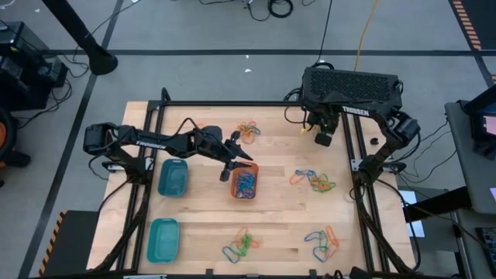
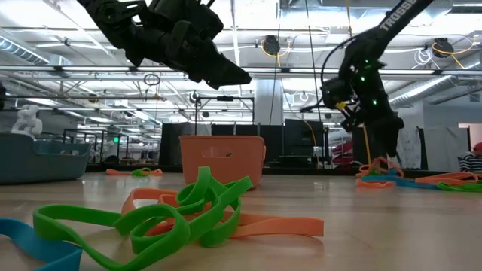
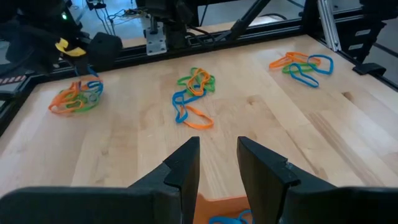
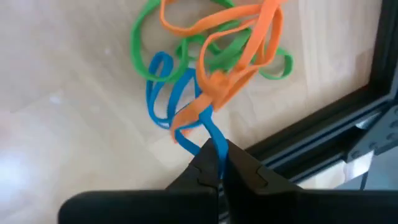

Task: Sort rubber bands into baskets
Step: Put the blue rubber band into the orange bin

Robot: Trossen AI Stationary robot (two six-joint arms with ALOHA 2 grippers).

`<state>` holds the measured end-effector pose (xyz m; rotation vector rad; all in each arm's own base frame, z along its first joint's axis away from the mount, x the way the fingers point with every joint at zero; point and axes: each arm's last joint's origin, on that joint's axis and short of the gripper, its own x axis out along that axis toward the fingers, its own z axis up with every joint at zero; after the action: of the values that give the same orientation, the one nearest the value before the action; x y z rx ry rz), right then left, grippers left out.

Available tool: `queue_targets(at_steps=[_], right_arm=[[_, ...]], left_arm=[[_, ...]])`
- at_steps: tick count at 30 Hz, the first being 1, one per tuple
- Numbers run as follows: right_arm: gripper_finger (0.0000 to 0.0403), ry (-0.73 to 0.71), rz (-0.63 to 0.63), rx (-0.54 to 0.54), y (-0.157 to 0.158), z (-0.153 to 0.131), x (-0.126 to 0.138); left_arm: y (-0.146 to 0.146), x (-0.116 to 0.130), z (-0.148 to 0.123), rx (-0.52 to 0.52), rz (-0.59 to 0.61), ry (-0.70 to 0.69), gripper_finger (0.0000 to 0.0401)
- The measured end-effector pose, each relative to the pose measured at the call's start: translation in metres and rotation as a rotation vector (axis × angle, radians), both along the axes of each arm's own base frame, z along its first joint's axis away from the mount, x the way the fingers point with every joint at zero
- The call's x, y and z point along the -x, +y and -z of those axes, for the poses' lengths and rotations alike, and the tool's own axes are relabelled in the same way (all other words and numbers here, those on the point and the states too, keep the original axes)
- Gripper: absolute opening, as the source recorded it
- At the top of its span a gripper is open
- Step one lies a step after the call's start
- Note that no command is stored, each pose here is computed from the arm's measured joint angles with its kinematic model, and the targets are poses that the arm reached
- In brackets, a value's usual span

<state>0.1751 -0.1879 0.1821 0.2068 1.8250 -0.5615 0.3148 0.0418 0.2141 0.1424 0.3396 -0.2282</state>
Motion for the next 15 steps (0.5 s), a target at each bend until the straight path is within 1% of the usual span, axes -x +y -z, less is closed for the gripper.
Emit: queue_targets(at_steps=[3,8,10,15], right_arm=[[0.0001,-0.009,-0.004,0.013,0.004,-0.014,-0.007],[0.0001,-0.093,-0.031,0.091,0.017,-0.051,-0.019],[0.0001,-0.158,-0.049,0.134,0.026,-0.067,-0.022],[0.0,-0.383,-0.116,0.164,0.051,-0.097,-0.03]], left_arm=[[0.0,0.0,0.0,0.0,0.0,-0.001,0.0116],[-0.001,0.0,-0.001,0.0,0.003,-0.006,0.0116],[-0.001,-0.001,-0.001,-0.001,0.005,-0.011,0.0116],[-0.008,-0.005,-0.002,-0.008,0.029,-0.059,0.0116]])
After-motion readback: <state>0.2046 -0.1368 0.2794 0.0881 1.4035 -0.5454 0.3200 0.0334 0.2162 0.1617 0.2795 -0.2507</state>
